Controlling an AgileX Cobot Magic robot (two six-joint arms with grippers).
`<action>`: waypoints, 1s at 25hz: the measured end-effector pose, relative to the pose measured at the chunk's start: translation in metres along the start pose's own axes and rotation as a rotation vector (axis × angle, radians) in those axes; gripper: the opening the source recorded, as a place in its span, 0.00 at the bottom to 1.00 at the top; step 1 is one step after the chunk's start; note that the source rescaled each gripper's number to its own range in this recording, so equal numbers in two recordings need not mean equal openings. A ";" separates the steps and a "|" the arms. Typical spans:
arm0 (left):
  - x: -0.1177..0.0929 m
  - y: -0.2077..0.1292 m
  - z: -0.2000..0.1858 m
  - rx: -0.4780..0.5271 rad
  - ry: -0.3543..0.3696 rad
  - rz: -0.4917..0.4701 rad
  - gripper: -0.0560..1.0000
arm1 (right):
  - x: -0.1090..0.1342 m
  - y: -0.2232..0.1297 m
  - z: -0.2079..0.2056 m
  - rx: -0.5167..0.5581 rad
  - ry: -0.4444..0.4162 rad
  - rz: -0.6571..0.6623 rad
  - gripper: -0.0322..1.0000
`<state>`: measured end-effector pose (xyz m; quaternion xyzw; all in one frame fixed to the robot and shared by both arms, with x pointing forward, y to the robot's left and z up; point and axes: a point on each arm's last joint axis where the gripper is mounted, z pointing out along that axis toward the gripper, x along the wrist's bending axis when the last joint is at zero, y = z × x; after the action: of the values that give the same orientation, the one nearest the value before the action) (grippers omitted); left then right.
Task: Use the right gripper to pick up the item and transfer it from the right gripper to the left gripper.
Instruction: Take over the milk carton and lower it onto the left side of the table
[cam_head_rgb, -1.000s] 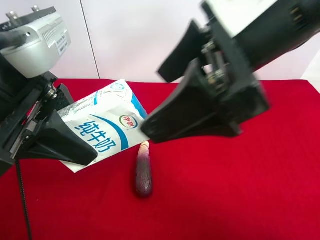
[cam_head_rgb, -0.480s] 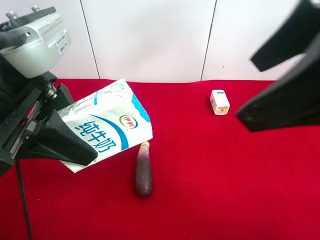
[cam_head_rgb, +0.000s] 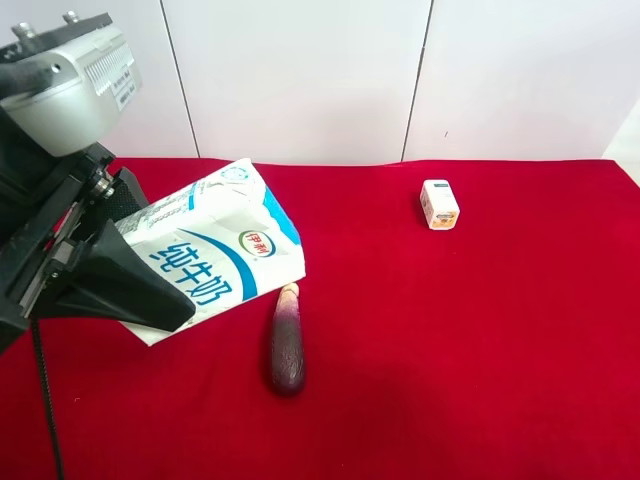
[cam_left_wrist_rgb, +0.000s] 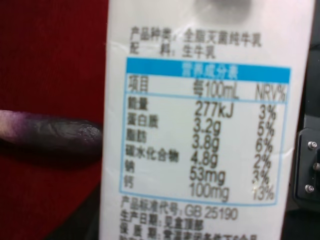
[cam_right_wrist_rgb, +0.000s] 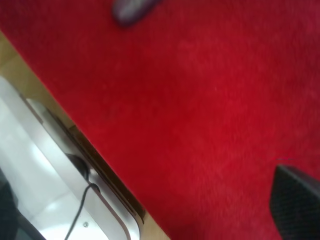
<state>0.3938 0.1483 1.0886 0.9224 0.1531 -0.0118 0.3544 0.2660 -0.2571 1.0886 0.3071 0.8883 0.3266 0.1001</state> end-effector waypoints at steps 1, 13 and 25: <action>0.000 0.000 0.000 0.000 0.000 0.000 0.05 | 0.001 -0.009 0.001 -0.012 -0.008 0.015 1.00; 0.000 0.000 0.000 0.000 0.000 0.000 0.05 | 0.002 -0.055 0.005 -0.296 -0.079 0.057 1.00; 0.000 0.000 0.000 0.000 0.000 0.000 0.05 | 0.002 -0.056 0.008 -0.286 -0.080 0.068 1.00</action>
<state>0.3938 0.1483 1.0886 0.9224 0.1531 -0.0118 0.3544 0.2403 -0.2857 1.0468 0.3324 0.8171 0.4405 0.1667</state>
